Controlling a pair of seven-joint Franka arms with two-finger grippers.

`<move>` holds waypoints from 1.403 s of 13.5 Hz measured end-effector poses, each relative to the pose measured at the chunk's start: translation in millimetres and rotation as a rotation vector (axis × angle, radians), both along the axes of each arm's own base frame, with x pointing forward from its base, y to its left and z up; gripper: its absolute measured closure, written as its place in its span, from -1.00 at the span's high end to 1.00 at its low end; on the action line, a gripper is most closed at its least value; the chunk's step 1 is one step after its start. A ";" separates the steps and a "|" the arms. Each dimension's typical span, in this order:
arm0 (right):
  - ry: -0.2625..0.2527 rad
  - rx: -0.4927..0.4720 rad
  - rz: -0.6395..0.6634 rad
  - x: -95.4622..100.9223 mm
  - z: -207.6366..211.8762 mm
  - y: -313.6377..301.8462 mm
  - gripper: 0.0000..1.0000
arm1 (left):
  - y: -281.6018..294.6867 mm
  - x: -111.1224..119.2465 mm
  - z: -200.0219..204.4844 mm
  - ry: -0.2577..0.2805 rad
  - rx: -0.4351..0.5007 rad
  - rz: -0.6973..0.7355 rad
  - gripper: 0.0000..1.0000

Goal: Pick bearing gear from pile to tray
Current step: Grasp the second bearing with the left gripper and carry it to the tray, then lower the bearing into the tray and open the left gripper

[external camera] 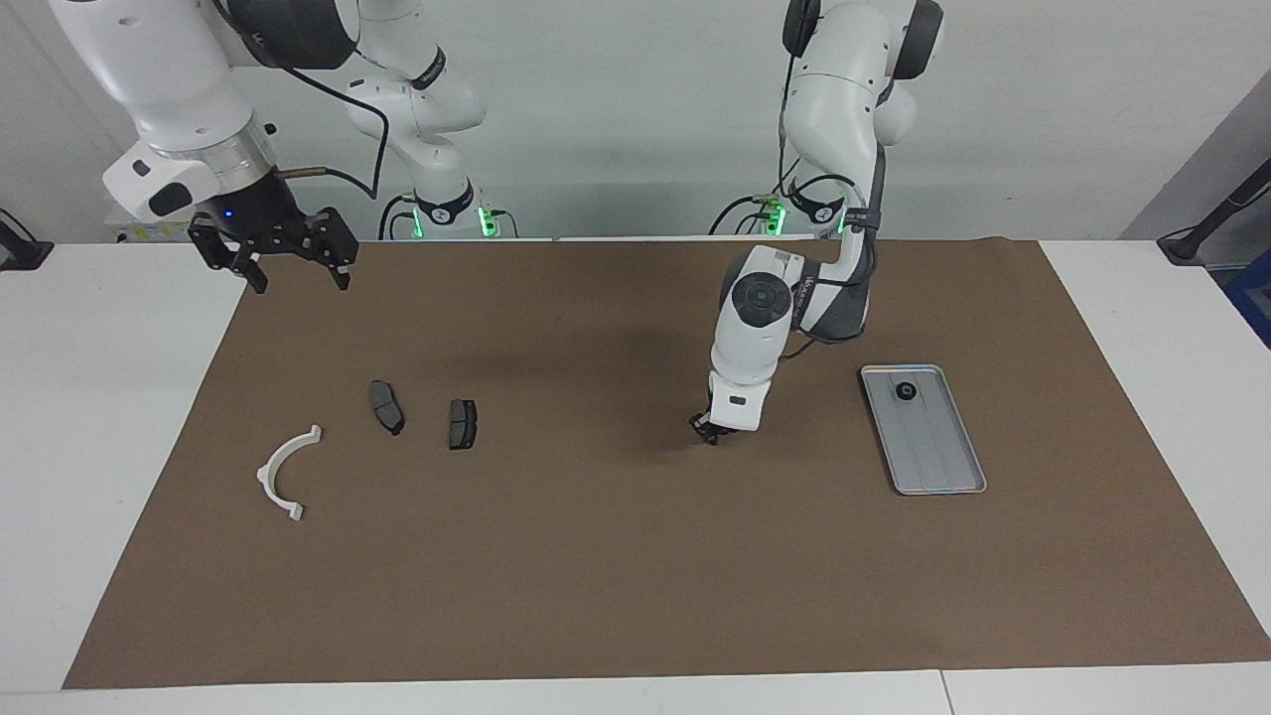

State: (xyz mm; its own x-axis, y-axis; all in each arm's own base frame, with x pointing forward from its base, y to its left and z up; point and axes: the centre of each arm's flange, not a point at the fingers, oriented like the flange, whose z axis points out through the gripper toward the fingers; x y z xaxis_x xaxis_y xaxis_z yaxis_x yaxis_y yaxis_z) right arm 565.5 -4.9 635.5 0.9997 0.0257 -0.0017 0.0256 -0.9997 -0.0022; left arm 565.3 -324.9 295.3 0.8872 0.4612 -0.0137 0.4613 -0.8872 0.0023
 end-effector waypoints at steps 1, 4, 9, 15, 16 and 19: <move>-0.007 0.002 0.001 -3.9 1.2 -2.0 1.00 | 0.6 0.1 0.2 0.001 0.001 0.002 -0.52; -0.013 0.004 -0.005 -9.3 -1.0 -6.2 1.00 | 15.2 5.7 4.0 0.027 0.022 0.023 -0.52; -0.002 0.005 -0.005 -9.3 -12.7 -6.5 1.00 | 162.5 44.9 58.4 0.005 0.007 -0.064 -0.52; 0.004 0.005 -0.003 -7.5 -16.6 -5.4 1.00 | 304.0 50.6 54.1 0.006 -0.001 -0.198 -0.52; 0.004 0.005 -0.004 -7.3 -16.8 -5.7 1.00 | 302.0 49.3 49.8 -0.002 -0.002 -0.202 -0.52; 0.005 0.004 -0.005 -6.8 -17.7 -6.2 1.00 | 300.7 45.2 38.3 -0.009 -0.002 -0.221 -0.52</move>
